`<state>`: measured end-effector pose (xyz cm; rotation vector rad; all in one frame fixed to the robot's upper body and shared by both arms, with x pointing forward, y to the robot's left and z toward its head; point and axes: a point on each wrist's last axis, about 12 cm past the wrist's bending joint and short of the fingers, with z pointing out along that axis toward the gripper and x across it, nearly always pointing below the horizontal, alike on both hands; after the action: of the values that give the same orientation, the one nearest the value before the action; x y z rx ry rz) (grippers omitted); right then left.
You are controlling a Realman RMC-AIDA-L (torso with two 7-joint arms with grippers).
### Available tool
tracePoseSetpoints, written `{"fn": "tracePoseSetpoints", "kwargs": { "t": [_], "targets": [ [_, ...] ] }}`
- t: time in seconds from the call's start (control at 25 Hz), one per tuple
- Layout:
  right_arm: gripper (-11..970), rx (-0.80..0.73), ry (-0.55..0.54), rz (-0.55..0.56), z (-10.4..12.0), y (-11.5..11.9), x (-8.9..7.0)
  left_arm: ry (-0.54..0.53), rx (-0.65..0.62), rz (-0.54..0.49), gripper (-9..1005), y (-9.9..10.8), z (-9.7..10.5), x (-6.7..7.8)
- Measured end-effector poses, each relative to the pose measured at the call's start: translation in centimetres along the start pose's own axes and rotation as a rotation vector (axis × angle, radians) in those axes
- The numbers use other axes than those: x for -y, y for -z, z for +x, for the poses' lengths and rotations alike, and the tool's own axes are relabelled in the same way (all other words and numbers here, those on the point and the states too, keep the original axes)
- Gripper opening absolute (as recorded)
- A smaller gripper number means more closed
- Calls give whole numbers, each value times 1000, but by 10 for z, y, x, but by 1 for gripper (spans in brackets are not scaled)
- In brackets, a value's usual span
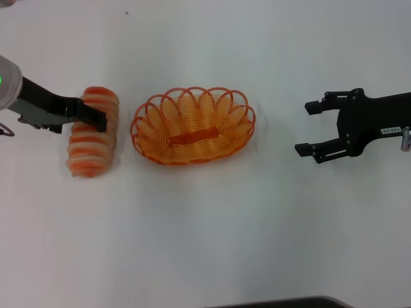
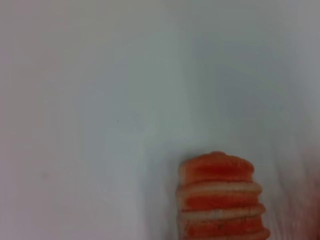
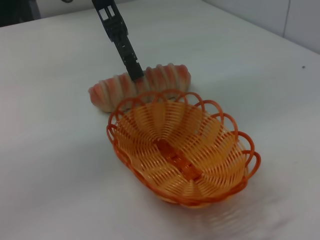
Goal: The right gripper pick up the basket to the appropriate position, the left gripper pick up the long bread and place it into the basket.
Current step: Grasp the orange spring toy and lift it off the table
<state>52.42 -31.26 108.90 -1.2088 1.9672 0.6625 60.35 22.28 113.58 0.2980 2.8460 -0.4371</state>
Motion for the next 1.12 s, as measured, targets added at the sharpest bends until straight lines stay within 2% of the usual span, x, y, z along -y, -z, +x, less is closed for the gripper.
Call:
{"fn": "tracePoseSetpoints", "kwargs": {
  "t": [0.76, 1.12],
  "targets": [
    [930, -1, 0, -9, 0, -2, -1, -52, -54, -21, 801, -19, 3, 9],
    [931, -1, -2, -12, -1, -3, -1, -64, -51, -25, 796, -19, 3, 9]
  ]
}}
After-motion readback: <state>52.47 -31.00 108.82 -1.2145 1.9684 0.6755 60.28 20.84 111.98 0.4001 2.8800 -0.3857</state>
